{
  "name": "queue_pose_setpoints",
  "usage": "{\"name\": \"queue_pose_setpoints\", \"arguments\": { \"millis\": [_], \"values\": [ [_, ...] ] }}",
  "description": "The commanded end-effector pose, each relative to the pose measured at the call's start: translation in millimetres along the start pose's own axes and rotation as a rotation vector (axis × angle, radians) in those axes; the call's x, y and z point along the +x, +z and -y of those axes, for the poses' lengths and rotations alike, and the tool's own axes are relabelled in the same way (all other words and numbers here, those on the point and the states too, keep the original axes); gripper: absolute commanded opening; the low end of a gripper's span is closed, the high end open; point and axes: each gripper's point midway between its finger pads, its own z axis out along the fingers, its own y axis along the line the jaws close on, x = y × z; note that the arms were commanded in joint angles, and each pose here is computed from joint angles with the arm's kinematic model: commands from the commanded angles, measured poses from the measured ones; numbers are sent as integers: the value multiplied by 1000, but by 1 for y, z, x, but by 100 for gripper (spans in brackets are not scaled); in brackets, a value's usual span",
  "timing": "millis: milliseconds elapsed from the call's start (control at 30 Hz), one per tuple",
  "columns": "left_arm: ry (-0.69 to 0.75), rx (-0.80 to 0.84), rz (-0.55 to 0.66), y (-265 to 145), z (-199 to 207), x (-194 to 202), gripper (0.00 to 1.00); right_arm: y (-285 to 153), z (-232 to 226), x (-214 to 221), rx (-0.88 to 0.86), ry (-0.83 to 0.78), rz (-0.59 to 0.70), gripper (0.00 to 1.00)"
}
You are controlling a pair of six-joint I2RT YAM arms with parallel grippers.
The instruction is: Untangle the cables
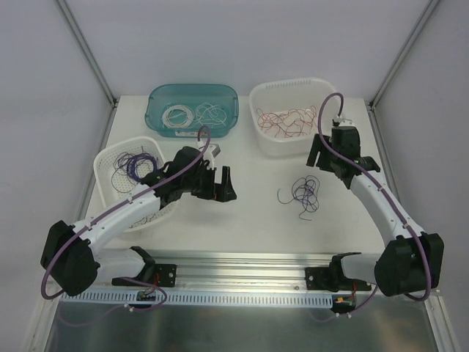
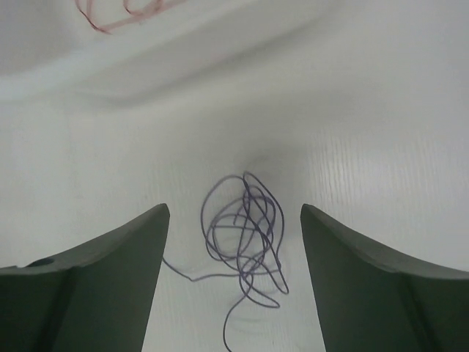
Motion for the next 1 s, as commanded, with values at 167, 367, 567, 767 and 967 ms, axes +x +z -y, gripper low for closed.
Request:
{"name": "queue_pose_setpoints", "arguments": {
  "millis": [167, 367, 567, 767, 967],
  "values": [
    [11, 86, -4, 5, 29, -11, 99, 25, 22, 74, -10, 182, -160, 65],
    [1, 80, -6, 4, 31, -4, 99, 55, 22, 102, -24, 209, -236, 53],
    [-6, 74, -10, 4, 31, 1, 99, 65, 15, 103, -65, 189, -258, 22],
    [3, 81, -9, 4, 36, -1, 99, 34, -9, 74, -144, 129, -205, 1],
    [43, 93, 6, 8, 43, -10, 99, -24, -63, 27, -348, 50, -103, 1]
  ]
}}
